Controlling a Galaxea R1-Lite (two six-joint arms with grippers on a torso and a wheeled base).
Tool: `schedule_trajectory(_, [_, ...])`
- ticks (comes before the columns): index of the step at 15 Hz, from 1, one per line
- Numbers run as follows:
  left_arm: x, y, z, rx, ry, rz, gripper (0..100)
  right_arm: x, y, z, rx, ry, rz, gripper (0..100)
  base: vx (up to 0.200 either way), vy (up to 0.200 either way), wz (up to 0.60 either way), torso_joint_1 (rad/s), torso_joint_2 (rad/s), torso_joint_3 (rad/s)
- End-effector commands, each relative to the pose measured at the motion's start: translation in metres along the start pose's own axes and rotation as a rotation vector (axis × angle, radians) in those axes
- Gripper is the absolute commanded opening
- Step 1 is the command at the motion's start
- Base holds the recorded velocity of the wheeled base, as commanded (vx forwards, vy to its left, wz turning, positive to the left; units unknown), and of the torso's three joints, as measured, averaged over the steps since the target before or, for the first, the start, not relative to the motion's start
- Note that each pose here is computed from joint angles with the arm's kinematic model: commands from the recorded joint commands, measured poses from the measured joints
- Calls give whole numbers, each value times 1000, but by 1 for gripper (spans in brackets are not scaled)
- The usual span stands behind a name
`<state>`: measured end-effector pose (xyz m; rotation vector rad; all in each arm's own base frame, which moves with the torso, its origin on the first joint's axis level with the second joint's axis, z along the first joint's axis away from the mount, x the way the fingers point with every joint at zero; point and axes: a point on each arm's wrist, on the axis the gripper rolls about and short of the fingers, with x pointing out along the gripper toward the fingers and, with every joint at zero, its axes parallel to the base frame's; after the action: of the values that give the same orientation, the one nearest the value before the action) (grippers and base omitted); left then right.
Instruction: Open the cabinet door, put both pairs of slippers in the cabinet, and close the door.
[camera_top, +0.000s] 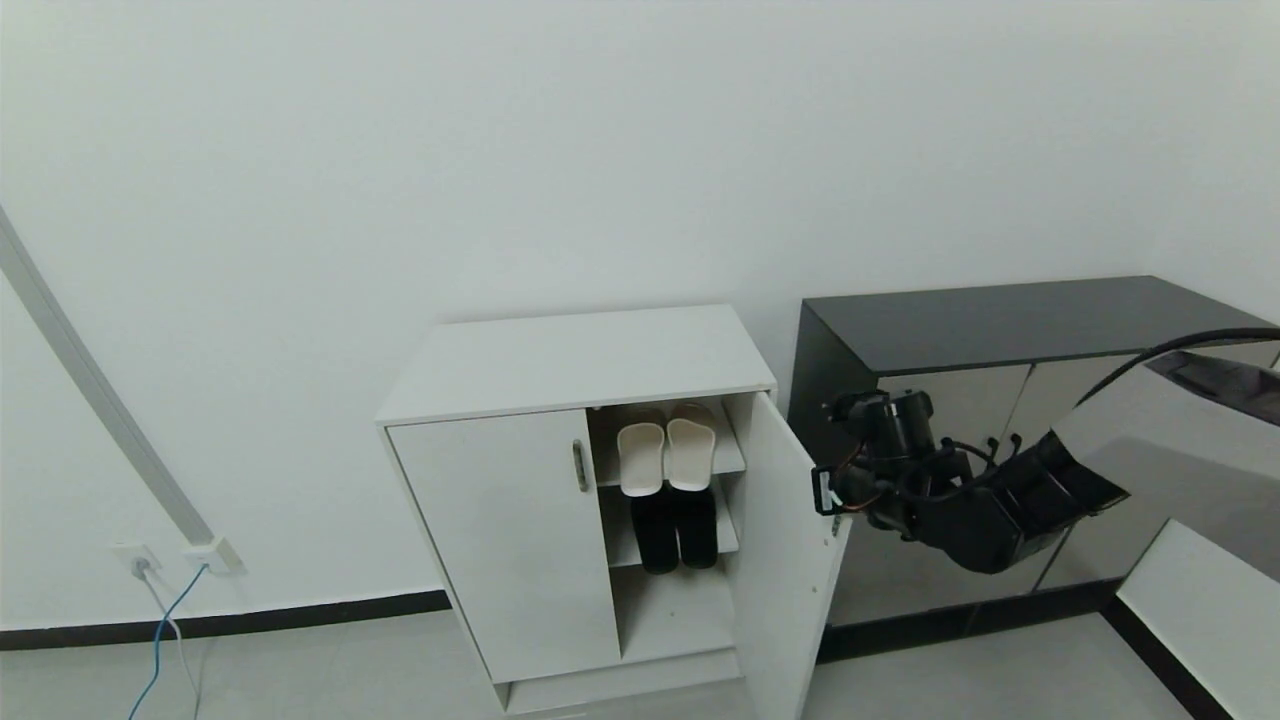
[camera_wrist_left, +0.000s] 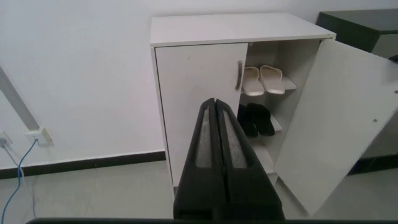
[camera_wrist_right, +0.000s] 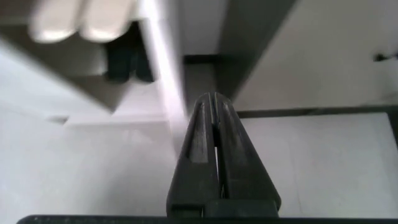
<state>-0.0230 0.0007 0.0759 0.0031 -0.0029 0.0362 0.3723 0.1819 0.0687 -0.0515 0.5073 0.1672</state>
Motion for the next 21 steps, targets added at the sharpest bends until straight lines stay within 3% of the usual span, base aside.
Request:
schedule_trajectory(1, [0,0,0,0,1,1,0,-27,27,-6,-35,-6,74,0,0,0,0,0,0,0])
schedule_trajectory(3, [0,0,0,0,1,1,0,-38,41,-5,-9,-54,118,0,0,0,0,0,0,0])
schedule_trajectory(10, [0,0,0,0,1,1,0,-53,43,-9,-53,-124,150,0,0,0,0,0,0,0])
schedule_trajectory(16, [0,0,0,0,1,1,0,-57,46,-23,-61,-119,230,0,0,0,600,1,3,3])
schedule_trajectory(21, [0,0,0,0,1,1,0,-55,44,-32,-65,-115,226,0,0,0,0,0,0,0])
